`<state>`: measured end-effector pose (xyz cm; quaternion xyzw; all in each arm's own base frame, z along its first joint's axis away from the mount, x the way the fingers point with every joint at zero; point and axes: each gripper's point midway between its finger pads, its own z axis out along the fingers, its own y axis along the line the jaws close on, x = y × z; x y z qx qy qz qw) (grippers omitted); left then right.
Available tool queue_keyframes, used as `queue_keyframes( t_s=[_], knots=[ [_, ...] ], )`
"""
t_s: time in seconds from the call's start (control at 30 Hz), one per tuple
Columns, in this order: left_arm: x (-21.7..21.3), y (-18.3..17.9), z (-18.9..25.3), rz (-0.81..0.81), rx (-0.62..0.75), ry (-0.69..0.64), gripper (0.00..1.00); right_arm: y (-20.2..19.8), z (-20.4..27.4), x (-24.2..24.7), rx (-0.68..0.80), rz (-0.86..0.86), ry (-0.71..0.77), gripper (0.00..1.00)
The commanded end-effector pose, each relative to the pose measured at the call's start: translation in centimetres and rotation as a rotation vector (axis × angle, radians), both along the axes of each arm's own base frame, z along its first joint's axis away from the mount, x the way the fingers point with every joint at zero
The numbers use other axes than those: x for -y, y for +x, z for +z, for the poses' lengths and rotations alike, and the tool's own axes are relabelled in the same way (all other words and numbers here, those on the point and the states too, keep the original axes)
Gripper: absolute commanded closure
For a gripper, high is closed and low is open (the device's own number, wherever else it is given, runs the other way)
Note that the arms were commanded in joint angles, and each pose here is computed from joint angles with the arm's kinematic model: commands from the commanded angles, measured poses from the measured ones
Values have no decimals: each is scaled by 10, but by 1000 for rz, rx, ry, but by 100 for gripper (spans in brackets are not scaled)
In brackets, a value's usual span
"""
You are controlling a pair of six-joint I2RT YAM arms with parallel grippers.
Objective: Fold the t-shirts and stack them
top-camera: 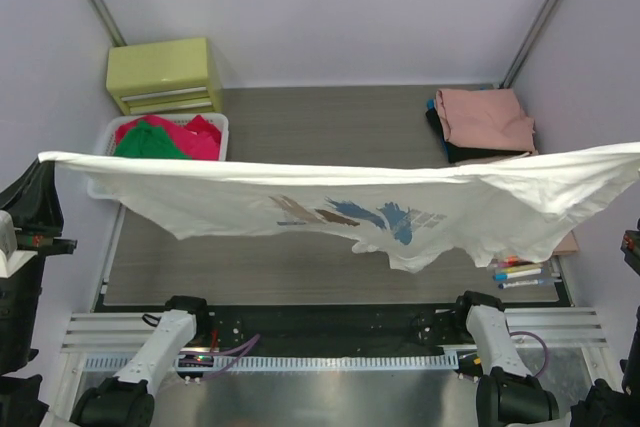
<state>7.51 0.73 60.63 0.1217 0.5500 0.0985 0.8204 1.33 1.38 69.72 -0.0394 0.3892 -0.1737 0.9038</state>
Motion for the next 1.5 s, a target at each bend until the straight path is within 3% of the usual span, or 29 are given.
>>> queue_keyframes(
  t_s=[0.0,0.13,0.3,0.4,0.53,0.63,0.87,1.1,1.47],
  knots=[
    [-4,-6,15,20,52,-21,100,-3,10,10,36,-50,16,99],
    [0,17,14,7,13,-28,100,21,8,8,-14,4,24,99],
    [8,84,-18,6,-136,-13,100,94,-13,21,-173,44,75,99],
    [10,109,-29,6,-149,1,100,134,-27,29,-254,65,101,99],
    [12,115,-34,-1,-172,-19,100,149,-35,29,-283,91,112,99],
    [15,139,-55,-1,-267,-25,100,177,-51,31,-359,123,140,99],
    [38,217,-156,-84,-526,-19,100,276,-154,47,-621,187,250,99],
    [51,264,-258,-123,-745,-7,100,329,-254,51,-815,244,323,99],
    [66,305,-325,-168,-850,-27,100,388,-367,41,-973,244,326,99]
  ],
)
